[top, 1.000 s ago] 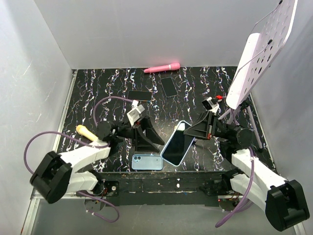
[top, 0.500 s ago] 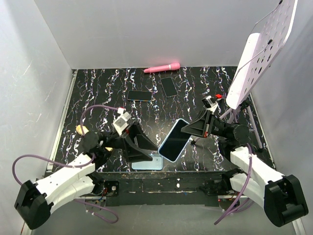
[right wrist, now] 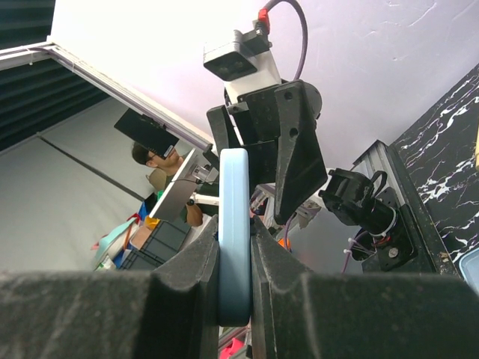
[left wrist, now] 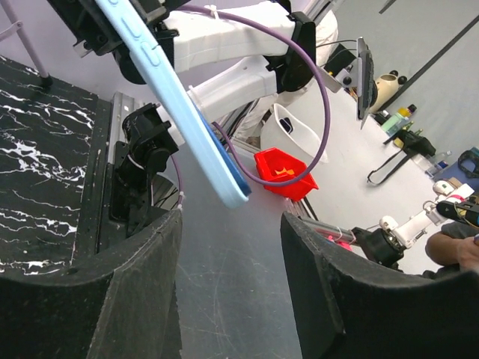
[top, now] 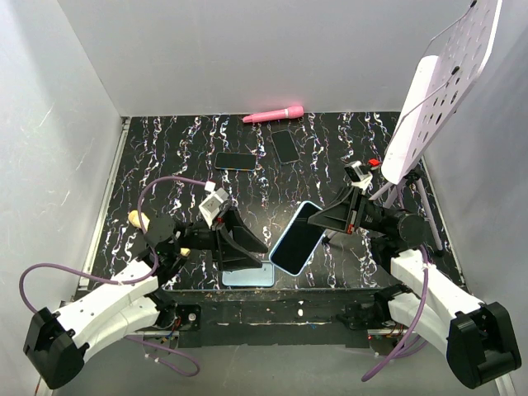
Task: Take the phone out of the phone case
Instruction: Remove the phone case from the phone.
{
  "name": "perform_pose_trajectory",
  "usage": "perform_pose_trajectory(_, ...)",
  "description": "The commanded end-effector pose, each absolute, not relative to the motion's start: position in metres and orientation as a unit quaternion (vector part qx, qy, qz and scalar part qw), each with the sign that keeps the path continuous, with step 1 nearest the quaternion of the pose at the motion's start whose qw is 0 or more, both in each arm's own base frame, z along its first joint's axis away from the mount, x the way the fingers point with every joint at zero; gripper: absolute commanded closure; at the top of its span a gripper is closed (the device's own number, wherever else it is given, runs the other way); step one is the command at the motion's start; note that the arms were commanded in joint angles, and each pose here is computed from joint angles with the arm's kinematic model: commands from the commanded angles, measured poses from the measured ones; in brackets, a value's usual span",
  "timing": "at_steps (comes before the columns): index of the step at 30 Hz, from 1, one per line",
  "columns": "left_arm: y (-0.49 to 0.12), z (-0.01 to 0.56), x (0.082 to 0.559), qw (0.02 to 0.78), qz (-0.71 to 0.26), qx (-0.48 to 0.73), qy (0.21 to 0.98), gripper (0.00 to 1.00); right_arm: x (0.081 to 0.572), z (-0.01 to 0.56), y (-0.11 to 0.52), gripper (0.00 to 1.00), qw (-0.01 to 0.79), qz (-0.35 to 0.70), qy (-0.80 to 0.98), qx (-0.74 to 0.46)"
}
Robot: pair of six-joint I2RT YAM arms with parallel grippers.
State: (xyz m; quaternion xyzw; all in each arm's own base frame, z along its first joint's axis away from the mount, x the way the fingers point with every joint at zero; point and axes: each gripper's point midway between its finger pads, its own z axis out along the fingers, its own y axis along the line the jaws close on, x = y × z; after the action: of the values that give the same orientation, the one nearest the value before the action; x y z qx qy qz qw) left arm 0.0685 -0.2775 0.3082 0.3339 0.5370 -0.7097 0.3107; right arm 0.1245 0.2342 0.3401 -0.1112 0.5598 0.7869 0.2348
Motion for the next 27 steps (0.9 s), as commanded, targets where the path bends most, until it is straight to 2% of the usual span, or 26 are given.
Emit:
perform_pose_trajectory(1,-0.28,0.316,0.067,0.309,-0.715,0.341,0.526,0.45,0.12,0.377,0.229,0.99,0.286,0.798,0.511,-0.14)
perform_pose_trajectory(5,-0.284,0.325,0.061,0.292,-0.739,0.349,0.497,0.41,0.119,0.377,0.229,0.99,0.285,0.801,0.508,-0.14)
perform_pose_trajectory(7,-0.288,0.325,0.062,0.287,-0.739,0.351,0.497,0.42,0.12,0.375,0.229,0.99,0.284,0.801,0.509,-0.139)
perform_pose_trajectory(13,-0.29,0.325,0.061,0.287,-0.737,0.359,0.495,0.53,0.12,0.373,0.229,0.99,0.284,0.801,0.509,-0.139)
perform_pose_trajectory(22,-0.293,0.326,0.063,0.285,-0.736,0.365,0.493,0.65,0.114,0.379,0.228,0.99,0.284,0.801,0.505,-0.148)
perform_pose_trajectory(27,-0.296,0.319,0.064,0.281,-0.736,0.37,0.493,0.76,0.109,0.385,0.225,0.99,0.29,0.804,0.495,-0.157)
